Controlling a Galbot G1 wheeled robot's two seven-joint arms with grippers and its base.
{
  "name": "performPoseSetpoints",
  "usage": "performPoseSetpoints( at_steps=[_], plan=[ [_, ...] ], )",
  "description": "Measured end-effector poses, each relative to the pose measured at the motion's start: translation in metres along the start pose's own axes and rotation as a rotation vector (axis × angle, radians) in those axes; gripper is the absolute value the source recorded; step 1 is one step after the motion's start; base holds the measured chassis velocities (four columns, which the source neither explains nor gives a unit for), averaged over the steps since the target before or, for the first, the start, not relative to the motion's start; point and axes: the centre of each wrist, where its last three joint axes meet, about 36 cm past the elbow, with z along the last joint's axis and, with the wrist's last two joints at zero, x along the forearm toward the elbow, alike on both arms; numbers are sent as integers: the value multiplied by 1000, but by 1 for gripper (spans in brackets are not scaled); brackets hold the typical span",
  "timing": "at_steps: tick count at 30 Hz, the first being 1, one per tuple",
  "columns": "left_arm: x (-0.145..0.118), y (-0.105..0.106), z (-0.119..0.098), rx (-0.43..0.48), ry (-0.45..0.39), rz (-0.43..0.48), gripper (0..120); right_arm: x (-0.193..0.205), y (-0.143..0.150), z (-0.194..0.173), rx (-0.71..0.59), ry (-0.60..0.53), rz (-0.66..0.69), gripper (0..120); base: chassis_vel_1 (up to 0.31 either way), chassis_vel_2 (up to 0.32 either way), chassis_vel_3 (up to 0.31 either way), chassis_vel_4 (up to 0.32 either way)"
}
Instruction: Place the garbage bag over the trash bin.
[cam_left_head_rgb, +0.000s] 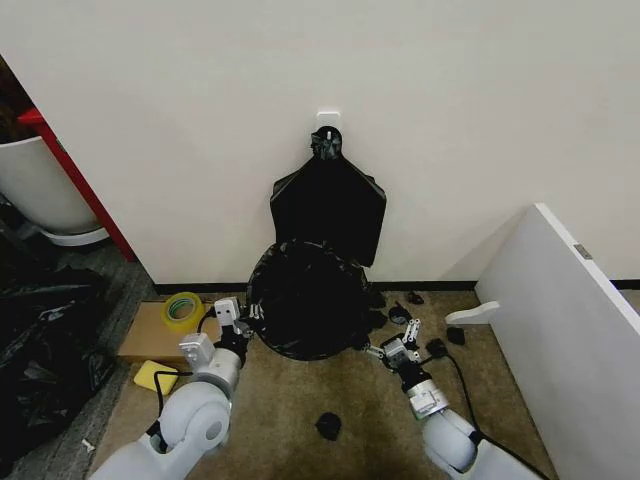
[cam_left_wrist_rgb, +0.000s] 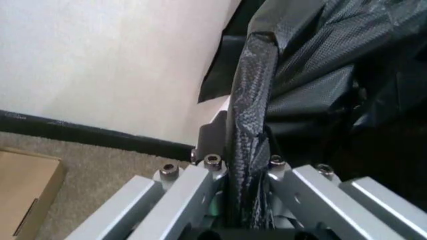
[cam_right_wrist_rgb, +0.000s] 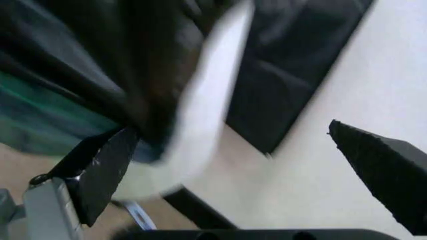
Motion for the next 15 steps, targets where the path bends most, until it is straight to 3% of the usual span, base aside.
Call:
performPoseSetpoints(
  at_steps=[3,7,11,15],
  plan=[
    [0,0,0,0,1,1,1,4,-4,7,-4,-52,-11,100,0,0,0,0],
    [1,0,2,-1,3,5,1,5,-14,12,-14,-27,69,100,0,0,0,0],
    [0,4,12,-23,-5,19,1,0,-17,-13,-220,-1,270,100,0,0,0,0],
    [1,6,18,-30,2,18,1,-6,-16,-41,-358,-3,355,100,0,0,0,0]
  ],
)
